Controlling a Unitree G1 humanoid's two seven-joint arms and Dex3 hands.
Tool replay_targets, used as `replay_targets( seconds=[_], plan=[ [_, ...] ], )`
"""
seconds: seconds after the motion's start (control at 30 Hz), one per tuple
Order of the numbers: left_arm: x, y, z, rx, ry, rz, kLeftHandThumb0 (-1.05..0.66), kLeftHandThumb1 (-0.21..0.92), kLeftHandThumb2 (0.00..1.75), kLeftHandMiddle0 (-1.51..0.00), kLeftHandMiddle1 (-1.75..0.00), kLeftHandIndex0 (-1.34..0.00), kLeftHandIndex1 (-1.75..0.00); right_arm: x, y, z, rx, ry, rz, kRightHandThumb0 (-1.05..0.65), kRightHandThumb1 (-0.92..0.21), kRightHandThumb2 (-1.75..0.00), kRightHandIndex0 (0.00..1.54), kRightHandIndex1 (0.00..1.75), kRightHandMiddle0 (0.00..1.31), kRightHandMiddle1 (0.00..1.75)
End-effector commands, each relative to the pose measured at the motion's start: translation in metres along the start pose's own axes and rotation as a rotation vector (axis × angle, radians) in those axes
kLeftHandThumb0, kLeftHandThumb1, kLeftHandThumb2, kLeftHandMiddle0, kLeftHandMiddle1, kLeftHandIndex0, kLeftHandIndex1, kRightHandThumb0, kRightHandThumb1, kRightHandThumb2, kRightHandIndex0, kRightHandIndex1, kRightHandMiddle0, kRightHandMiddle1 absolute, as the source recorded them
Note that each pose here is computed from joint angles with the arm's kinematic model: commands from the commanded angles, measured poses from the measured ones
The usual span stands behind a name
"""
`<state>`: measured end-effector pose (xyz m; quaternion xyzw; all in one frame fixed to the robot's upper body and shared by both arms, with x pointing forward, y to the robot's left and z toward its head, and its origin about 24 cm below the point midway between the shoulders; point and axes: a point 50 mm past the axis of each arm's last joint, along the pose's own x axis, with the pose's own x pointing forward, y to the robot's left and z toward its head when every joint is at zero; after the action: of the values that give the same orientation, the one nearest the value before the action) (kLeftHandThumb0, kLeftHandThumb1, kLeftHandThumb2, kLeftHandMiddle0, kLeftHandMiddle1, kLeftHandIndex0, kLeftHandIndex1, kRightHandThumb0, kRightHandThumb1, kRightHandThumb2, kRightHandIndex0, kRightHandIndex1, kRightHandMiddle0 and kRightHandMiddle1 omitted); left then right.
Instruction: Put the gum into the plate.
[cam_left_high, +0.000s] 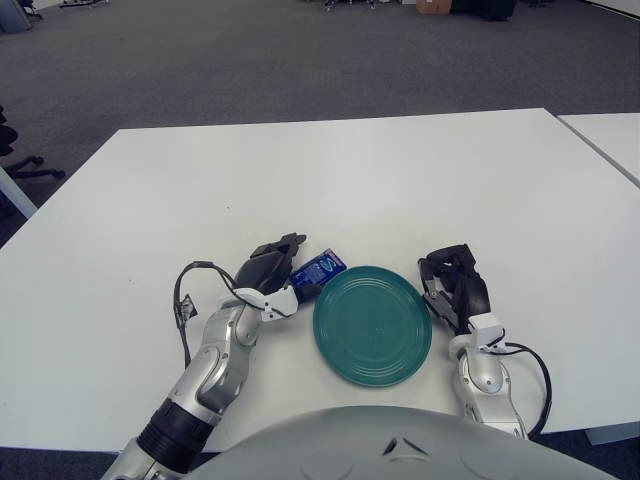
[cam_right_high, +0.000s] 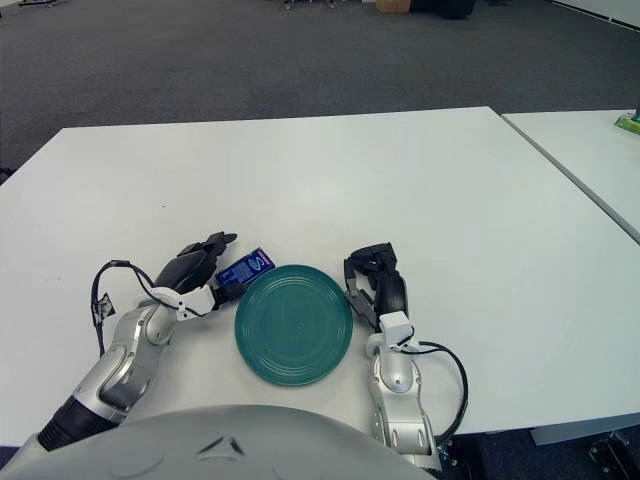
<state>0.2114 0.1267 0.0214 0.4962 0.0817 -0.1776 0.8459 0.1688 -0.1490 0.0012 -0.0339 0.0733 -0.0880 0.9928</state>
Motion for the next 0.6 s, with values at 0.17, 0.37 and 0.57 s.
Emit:
replay_targets(
  seconds=[0.17, 0.37, 0.57],
  plan=[
    [0.0061, -0.0006, -0.0040, 0.111, -0.005, -0.040, -1.04, 0.92, 0.26, -0.20, -0.27, 0.00, -0.67, -0.0113, 0.0011, -0.0257, -0.003, 0.162, 0.002, -0.34, -0.92, -0.53, 0.35, 0.81, 0.19, 1.75],
    [0.0077, -0.0038, -0.0042, 0.146, -0.022, -0.073, -1.04, 0.92, 0.23, -0.21, -0.26, 0.00, -0.65, -0.0123, 0.0024, -0.0246, 0.003, 0.164, 0.000, -0.35, -0.92, -0.52, 0.33, 0.79, 0.19, 1.75],
    [0.0089, -0.0054, -0.0024, 0.166, -0.038, -0.109, -1.01, 0.92, 0.24, -0.20, -0.24, 0.00, -0.66, -0.0125, 0.0022, -0.0242, 0.006, 0.167, -0.002, -0.34, -0.92, -0.52, 0.34, 0.80, 0.19, 1.75]
  ],
)
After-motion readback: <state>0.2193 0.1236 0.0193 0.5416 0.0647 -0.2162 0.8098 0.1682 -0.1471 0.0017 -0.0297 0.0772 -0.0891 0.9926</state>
